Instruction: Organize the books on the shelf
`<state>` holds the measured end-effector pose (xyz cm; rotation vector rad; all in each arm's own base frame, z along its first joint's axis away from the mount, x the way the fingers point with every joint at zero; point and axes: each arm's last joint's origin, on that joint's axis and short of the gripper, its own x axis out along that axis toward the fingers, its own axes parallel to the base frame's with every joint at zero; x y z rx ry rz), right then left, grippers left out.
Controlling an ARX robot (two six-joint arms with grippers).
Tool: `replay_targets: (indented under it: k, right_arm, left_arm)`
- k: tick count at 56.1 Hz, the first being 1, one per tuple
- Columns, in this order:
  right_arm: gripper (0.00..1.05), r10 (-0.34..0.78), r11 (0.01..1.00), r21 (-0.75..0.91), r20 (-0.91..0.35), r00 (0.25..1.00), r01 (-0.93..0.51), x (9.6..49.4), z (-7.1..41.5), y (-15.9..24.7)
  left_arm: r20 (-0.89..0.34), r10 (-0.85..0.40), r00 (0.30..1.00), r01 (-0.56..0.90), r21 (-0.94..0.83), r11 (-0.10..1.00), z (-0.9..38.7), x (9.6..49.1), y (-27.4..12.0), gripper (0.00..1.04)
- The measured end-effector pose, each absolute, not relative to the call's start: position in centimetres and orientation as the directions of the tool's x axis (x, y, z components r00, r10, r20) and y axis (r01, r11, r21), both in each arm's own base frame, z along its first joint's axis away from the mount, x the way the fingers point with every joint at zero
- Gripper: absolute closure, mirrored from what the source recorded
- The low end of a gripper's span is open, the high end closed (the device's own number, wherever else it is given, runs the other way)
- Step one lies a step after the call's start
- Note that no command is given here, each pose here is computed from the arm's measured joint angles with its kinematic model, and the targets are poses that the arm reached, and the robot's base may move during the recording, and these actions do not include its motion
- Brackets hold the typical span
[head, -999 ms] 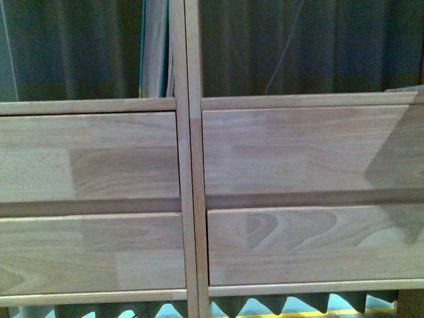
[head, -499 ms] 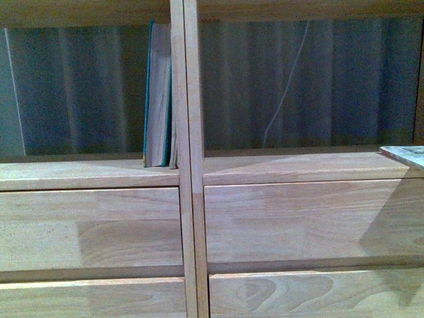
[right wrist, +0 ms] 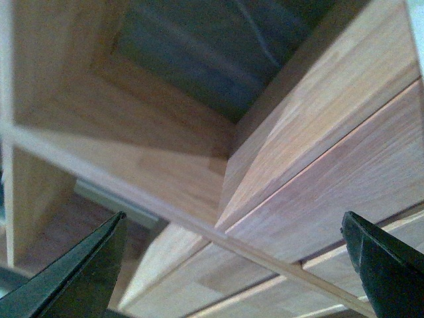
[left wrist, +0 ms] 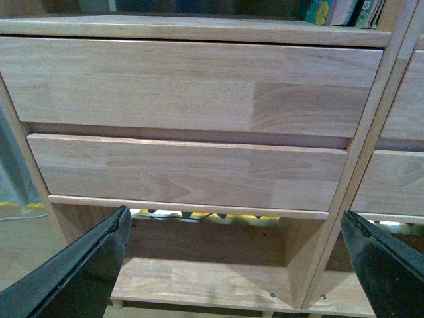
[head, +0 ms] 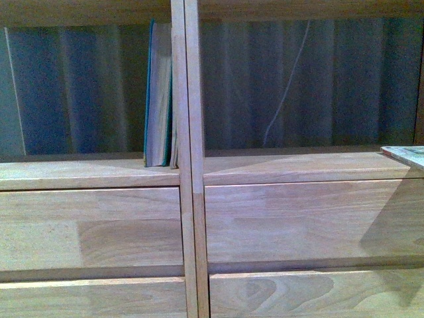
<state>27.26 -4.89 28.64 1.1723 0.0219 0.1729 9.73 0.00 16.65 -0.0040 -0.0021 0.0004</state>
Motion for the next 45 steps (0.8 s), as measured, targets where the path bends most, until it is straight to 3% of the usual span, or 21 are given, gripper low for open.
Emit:
replay_targets:
  k: [15,45]
  right_arm:
    - [0.07,0.05,0.204,0.979,0.002,0.999,-0.012,32.2,26.7,-6.8]
    - [0.07,-0.126,0.142,0.985,-0.084,0.989,0.101,38.1,25.6,-11.2]
  left_arm:
    - [0.002,0.0,1.0,0.0,-0.004,1.0,16.7,9.7,0.0,0.07]
    - [0.002,0.0,1.0,0.0,-0.004,1.0,16.7,9.7,0.0,0.07]
